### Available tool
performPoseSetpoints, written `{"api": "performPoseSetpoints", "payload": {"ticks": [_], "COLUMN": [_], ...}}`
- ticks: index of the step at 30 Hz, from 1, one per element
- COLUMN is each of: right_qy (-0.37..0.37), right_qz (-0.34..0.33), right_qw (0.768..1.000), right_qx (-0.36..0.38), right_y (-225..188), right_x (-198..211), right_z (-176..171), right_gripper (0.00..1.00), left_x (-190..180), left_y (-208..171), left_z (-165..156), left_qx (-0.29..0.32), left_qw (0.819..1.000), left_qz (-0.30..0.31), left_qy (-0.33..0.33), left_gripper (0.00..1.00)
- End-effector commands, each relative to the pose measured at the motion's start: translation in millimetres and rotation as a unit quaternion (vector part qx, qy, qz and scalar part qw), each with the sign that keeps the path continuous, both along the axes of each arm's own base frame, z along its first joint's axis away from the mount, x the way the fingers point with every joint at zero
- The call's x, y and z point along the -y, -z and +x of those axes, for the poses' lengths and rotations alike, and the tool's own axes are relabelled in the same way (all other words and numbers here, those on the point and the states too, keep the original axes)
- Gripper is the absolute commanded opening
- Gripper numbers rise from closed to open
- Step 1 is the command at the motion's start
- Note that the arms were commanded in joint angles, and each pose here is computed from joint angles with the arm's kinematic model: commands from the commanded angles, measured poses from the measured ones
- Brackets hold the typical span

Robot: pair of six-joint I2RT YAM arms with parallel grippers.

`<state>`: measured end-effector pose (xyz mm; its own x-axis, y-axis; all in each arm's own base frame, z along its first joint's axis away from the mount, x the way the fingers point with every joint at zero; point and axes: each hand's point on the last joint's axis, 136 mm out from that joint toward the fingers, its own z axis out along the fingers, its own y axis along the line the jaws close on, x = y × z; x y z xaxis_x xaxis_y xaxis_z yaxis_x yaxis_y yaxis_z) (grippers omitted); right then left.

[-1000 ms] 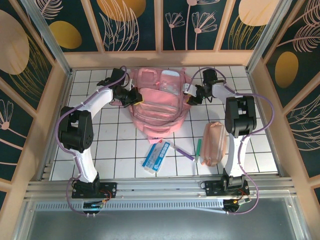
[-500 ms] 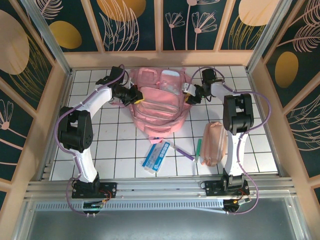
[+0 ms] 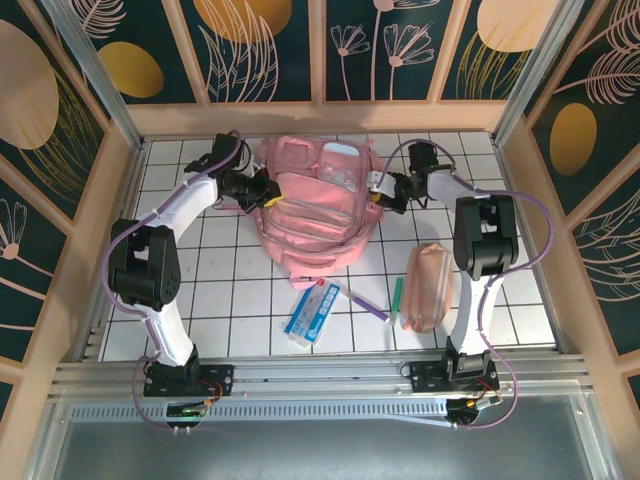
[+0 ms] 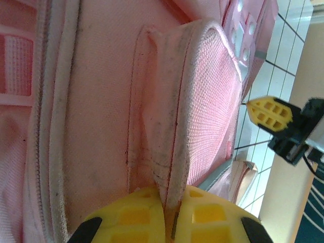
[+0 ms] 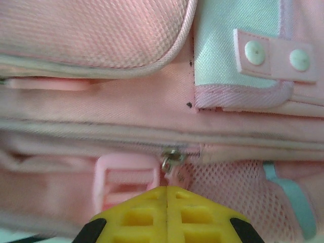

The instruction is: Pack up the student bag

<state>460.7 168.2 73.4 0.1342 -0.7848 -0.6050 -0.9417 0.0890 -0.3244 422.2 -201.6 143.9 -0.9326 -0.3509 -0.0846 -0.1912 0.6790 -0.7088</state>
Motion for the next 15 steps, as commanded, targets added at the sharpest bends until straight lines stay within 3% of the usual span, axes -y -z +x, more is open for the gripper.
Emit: {"api": "performPoseSetpoints", "payload": {"ticks": [1, 8, 10, 13, 15], "right_qy": [-0.016, -0.004, 0.022, 0.061, 0.076], "right_qz": [0.011, 0.007, 0.003, 0.030, 0.040], "right_qw": [0.999, 0.999, 0.998, 0.996, 0.996], "right_qx": [0.031, 0.043, 0.054, 0.050, 0.037], "right_y": [-24.3, -20.7, -20.9, -28.9, -28.1], "right_x": [-1.9, -4.8, -0.1, 1.3, -2.4], "right_z": [-11.0, -19.9, -8.5, 15.4, 25.9], "right_gripper": [0.00, 0.01, 0.20, 0.35, 0.39], "left_x": [-1.5, 1.1, 0.8, 5.6, 9.8], "left_y": [-33.2, -41.7, -46.1, -47.9, -46.8], "left_z": [13.8, 18.7, 18.8, 14.2, 9.4], "left_qx": [0.044, 0.055, 0.058, 0.051, 0.039], "left_qw": [0.996, 0.996, 0.995, 0.995, 0.994], "left_qz": [-0.055, -0.062, -0.066, -0.082, -0.098], "left_qy": [-0.048, -0.045, -0.042, -0.029, -0.020], "left_gripper": [0.00, 0.00, 0.00, 0.00, 0.00]}}
